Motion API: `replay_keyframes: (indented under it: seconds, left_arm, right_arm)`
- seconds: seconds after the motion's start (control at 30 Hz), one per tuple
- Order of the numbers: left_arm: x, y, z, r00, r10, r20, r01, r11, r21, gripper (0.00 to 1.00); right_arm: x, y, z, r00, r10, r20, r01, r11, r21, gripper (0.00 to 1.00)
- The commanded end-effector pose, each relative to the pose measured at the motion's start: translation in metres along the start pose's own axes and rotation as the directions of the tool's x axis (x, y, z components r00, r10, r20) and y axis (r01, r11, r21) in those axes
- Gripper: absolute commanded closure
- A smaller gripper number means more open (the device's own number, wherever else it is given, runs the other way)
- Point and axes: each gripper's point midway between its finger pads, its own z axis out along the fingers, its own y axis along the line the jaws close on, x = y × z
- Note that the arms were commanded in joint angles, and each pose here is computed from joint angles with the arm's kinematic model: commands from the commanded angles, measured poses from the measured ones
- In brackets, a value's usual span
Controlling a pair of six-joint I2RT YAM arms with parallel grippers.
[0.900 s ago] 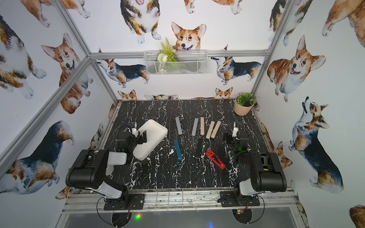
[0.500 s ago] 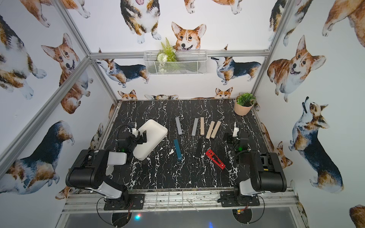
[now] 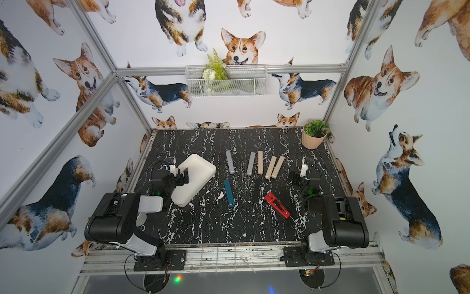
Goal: Put the pruning pliers into the storage box
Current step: Pick up the pruning pliers from the center of the board.
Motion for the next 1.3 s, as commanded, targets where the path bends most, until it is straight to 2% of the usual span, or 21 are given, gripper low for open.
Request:
replay_keyframes:
  seconds: [0.0, 0.03, 0.1, 0.17, 0.2, 0.27, 0.3, 0.33, 0.37, 0.4, 0.53, 0.93, 1.27]
  left_arm:
    - [-0.008, -0.019, -0.005, 0.997, 0.05, 0.056, -0.056, 0.993, 0.107, 0.0]
    - [-0.008, -0.021, -0.006, 0.996, 0.056, 0.064, -0.063, 0.991, 0.117, 0.0]
    - [-0.008, -0.016, -0.006, 0.997, 0.052, 0.061, -0.057, 0.994, 0.093, 0.01]
    - [-0.007, 0.011, -0.001, 1.0, -0.004, 0.029, 0.006, 0.998, -0.07, 0.0]
    - [-0.007, 0.015, -0.001, 1.0, -0.01, 0.023, 0.013, 0.995, -0.101, 0.0]
    - [-0.007, 0.015, -0.002, 1.0, 0.003, 0.031, 0.001, 0.993, -0.12, 0.0]
    - [-0.007, 0.013, -0.002, 0.999, 0.009, 0.032, -0.005, 0.993, -0.117, 0.0]
    - [-0.007, 0.009, -0.002, 0.999, 0.016, 0.033, -0.013, 0.995, -0.095, 0.0]
    - [-0.007, 0.005, -0.001, 0.999, 0.023, 0.03, -0.021, 0.997, -0.07, 0.0]
    - [-0.008, 0.002, -0.002, 0.999, 0.028, 0.038, -0.026, 0.998, -0.056, 0.0]
    - [-0.007, 0.003, -0.002, 0.999, 0.026, 0.032, -0.024, 0.998, -0.064, 0.0]
    - [-0.007, 0.004, -0.001, 0.999, 0.023, 0.029, -0.021, 0.997, -0.068, 0.0]
    - [-0.007, 0.004, -0.001, 0.999, 0.024, 0.031, -0.022, 0.997, -0.069, 0.0]
  right_arm:
    - [-0.005, 0.01, -0.005, 0.999, -0.009, 0.045, 0.012, 0.998, -0.065, 0.0]
    - [-0.006, 0.013, -0.011, 0.997, -0.017, 0.07, 0.023, 0.995, -0.098, 0.0]
    - [-0.005, 0.008, -0.014, 0.996, -0.005, 0.086, 0.011, 0.997, -0.071, 0.0]
    - [-0.007, -0.012, -0.01, 0.996, 0.043, 0.082, -0.047, 0.998, 0.04, 0.0]
    - [-0.007, -0.021, -0.008, 0.994, 0.076, 0.076, -0.083, 0.992, 0.094, 0.0]
    - [-0.007, -0.018, -0.006, 0.997, 0.058, 0.06, -0.064, 0.993, 0.098, 0.0]
    - [-0.007, -0.016, -0.006, 0.997, 0.051, 0.059, -0.056, 0.994, 0.093, 0.0]
    - [-0.006, -0.006, -0.005, 0.998, 0.032, 0.051, -0.034, 0.999, 0.031, 0.01]
    - [-0.005, 0.017, -0.004, 0.999, -0.025, 0.037, 0.028, 0.995, -0.098, 0.0]
    - [-0.004, 0.027, -0.005, 0.998, -0.054, 0.035, 0.059, 0.986, -0.155, 0.0]
    - [-0.006, -0.001, 0.001, 1.0, 0.022, 0.018, -0.022, 1.0, 0.002, 0.0]
    - [-0.004, 0.009, 0.001, 0.999, -0.033, 0.015, 0.034, 0.999, -0.026, 0.0]
    - [-0.005, 0.008, 0.0, 0.999, -0.027, 0.019, 0.028, 0.999, -0.024, 0.0]
